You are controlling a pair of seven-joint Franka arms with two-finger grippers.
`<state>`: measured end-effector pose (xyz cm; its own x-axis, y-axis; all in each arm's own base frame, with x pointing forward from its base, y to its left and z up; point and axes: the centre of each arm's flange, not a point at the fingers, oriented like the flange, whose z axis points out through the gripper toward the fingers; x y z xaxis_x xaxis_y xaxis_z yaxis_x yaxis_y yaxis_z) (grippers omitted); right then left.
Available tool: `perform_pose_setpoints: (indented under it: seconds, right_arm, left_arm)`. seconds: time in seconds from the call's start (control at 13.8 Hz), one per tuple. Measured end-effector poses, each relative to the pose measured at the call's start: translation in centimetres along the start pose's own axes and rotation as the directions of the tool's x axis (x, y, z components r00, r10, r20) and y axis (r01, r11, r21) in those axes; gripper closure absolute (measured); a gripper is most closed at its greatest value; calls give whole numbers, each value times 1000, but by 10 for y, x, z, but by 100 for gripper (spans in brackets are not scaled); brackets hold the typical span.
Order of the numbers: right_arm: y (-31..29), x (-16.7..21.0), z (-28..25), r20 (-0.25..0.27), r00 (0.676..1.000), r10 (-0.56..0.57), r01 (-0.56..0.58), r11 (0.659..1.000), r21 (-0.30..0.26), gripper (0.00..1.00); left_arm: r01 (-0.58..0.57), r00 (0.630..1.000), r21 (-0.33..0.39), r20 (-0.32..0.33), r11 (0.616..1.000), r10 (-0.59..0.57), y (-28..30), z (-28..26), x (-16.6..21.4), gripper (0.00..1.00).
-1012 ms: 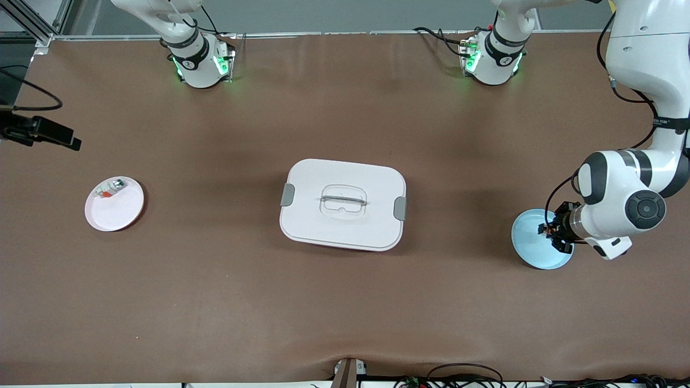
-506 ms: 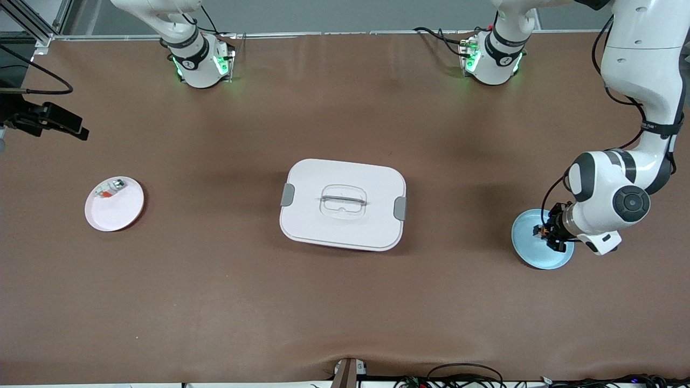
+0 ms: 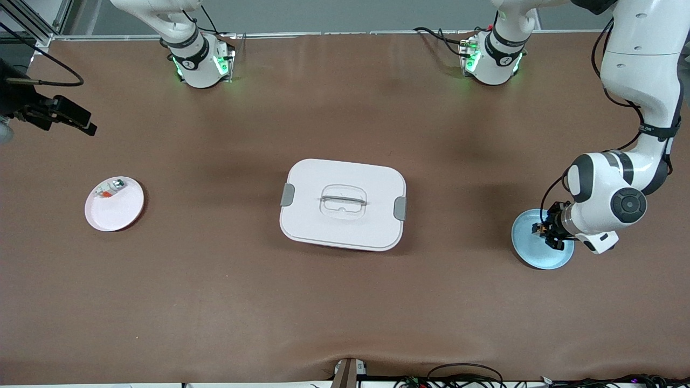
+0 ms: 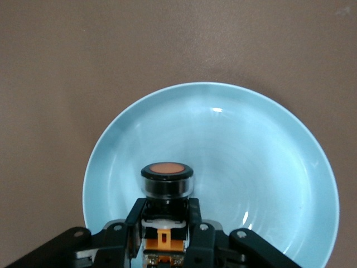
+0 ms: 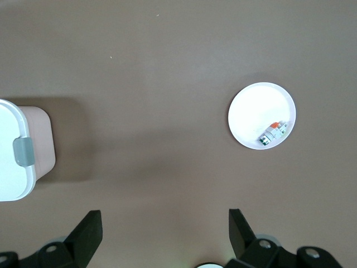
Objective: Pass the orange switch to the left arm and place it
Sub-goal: 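Lower the switch onto the blue plate with the left gripper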
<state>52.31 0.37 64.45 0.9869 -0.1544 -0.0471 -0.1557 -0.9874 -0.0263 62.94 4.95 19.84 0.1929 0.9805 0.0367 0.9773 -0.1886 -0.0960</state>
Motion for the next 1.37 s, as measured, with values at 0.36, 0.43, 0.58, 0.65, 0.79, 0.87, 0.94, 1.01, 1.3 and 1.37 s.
perform_pose_setpoints:
  seconds: [0.36, 0.43, 0.58, 0.65, 0.79, 0.87, 0.94, 1.01, 1.3, 1.37]
  right_arm:
    - [3, 0, -3, -16, 1000, 8, -8, 1000, 3, 0]
    - [3, 0, -4, -19, 1000, 8, -8, 1000, 3, 0]
    - [4, 0, -6, -31, 999, 9, -9, 1000, 5, 0]
    - [5, 0, -8, -36, 999, 12, -12, 1000, 6, 0]
    - [10, 0, -9, -42, 999, 22, -22, 1000, 7, 0]
    - [13, 0, -10, -43, 999, 26, -26, 1000, 8, 0]
    - [14, 1, -10, -43, 999, 29, -29, 1000, 8, 0]
    - [14, 0, -9, -43, 999, 29, -28, 1000, 7, 0]
    - [2, -6, -8, -50, 999, 8, -7, 1000, 3, 0]
    - [1, -7, -9, -51, 999, 6, -6, 1000, 2, 0]
  left_arm:
    - [1, 1000, 0, 1, 1000, -1, 0, 4, 1, 66]
    - [0, 1000, 1, 2, 1000, 0, 0, 5, 0, 66]
    - [-1, 1000, 2, 3, 1000, 1, 0, 9, 0, 58]
    - [-1, 1000, 2, 3, 1000, 1, 0, 10, 0, 50]
    - [-3, 1000, -2, 3, 1000, 3, 1, 10, -2, 30]
    - [-4, 1000, -6, 3, 1000, 4, 2, 9, -2, 19]
    - [-6, 1000, -10, 2, 1000, 6, 3, 7, -3, 10]
    - [-8, 1000, -17, 2, 1000, 8, 6, 3, -4, 1]
    - [-76, 997, -64, -3, 995, 76, 14, -28, -17, 0]
    - [-131, 991, -75, -9, 989, 130, 15, -39, -20, 0]
